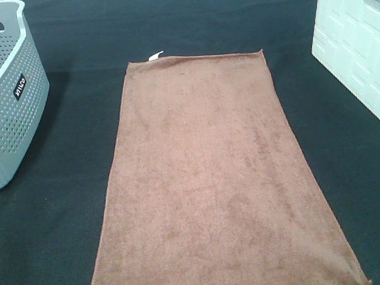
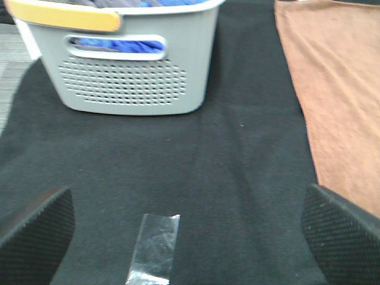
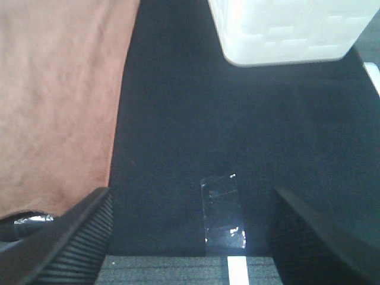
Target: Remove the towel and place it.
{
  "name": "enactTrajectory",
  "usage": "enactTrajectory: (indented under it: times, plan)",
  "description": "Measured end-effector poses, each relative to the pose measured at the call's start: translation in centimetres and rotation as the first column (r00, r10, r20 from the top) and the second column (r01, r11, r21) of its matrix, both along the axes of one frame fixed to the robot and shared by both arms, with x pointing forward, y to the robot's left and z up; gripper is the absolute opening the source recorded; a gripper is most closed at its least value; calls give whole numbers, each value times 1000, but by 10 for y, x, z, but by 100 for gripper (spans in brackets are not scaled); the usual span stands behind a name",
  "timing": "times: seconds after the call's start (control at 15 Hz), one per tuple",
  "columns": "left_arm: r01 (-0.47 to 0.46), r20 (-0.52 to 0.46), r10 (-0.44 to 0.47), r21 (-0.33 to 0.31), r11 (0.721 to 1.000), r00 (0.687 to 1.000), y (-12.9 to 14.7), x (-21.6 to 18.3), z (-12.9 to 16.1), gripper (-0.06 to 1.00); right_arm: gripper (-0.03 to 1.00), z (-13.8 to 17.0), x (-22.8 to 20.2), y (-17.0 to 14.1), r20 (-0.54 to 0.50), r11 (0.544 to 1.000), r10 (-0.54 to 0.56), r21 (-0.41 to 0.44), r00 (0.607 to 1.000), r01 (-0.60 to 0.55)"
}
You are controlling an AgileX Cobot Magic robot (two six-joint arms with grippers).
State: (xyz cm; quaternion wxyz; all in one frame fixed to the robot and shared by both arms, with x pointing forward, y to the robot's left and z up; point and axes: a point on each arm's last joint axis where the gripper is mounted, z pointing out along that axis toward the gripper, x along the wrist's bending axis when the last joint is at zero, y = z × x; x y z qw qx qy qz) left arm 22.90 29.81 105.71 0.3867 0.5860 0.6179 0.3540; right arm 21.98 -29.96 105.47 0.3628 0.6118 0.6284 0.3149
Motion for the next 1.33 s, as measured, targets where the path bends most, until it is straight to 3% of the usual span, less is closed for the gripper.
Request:
enactTrajectory:
  times: [0.13, 0.33, 1.33]
  plan:
    - [29, 8, -28, -6, 1000, 1000, -3, 3, -3, 98, 70, 1, 8, 0, 76, 1000, 2, -5, 997, -2]
    - [35, 18, -35, 1, 999, 999, -3, 3, -2, 98, 70, -1, 12, 0, 98, 1000, 3, -6, 995, -3]
    - [40, 23, -40, -8, 999, 999, -4, 4, -1, 98, 70, -1, 12, 0, 99, 1000, 3, -5, 995, -2]
